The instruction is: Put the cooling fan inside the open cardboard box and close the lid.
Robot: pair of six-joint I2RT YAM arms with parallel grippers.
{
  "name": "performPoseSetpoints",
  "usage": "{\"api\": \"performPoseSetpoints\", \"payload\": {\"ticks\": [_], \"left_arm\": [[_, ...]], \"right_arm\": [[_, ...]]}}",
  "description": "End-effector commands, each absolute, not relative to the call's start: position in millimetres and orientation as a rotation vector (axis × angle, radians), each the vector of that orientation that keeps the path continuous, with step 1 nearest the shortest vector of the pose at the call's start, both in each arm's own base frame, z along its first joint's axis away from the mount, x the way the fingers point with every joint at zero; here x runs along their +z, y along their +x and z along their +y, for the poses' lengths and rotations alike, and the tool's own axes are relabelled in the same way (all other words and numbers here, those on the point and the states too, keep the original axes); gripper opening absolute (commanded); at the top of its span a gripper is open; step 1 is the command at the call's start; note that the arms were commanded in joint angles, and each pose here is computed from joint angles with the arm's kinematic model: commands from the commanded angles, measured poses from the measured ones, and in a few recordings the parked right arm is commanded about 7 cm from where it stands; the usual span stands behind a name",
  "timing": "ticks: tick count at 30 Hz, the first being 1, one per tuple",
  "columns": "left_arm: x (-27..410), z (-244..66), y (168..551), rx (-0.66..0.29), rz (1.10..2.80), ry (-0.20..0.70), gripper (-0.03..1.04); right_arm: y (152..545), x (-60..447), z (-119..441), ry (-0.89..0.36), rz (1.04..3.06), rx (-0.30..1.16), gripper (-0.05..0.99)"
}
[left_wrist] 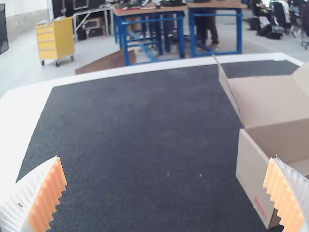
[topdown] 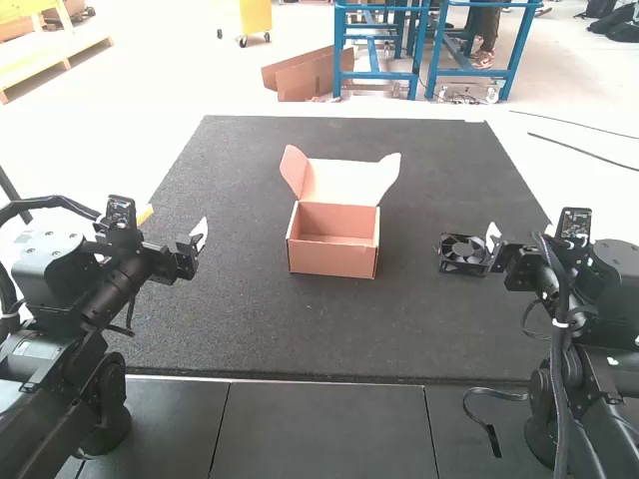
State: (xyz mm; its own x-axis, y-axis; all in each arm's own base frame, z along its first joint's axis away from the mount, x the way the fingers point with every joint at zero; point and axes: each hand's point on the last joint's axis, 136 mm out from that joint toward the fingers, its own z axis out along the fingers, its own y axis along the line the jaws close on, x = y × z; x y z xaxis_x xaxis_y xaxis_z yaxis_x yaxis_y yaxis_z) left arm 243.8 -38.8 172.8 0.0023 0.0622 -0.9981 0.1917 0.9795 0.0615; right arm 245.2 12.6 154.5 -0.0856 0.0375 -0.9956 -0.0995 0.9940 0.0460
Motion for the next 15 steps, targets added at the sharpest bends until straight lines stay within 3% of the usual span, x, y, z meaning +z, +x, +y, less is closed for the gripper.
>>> {"api": "performPoseSetpoints", "payload": {"ticks": [1,9,15], "left_arm": [[173,-39,243,-0.096,1.557,0.214,0.97],[182,-38,243,-0.095,1.527,0.198,0.97],[223,-19,241,-0.04,1.369,0.084,0.97]], "right_arm": [[245,151,9,-0.045,1.663,0.09,0.91],[245,155,9,-0.025,1.648,0.108,0.91],[246,194,0,0.048,1.488,0.11,0.91]]}}
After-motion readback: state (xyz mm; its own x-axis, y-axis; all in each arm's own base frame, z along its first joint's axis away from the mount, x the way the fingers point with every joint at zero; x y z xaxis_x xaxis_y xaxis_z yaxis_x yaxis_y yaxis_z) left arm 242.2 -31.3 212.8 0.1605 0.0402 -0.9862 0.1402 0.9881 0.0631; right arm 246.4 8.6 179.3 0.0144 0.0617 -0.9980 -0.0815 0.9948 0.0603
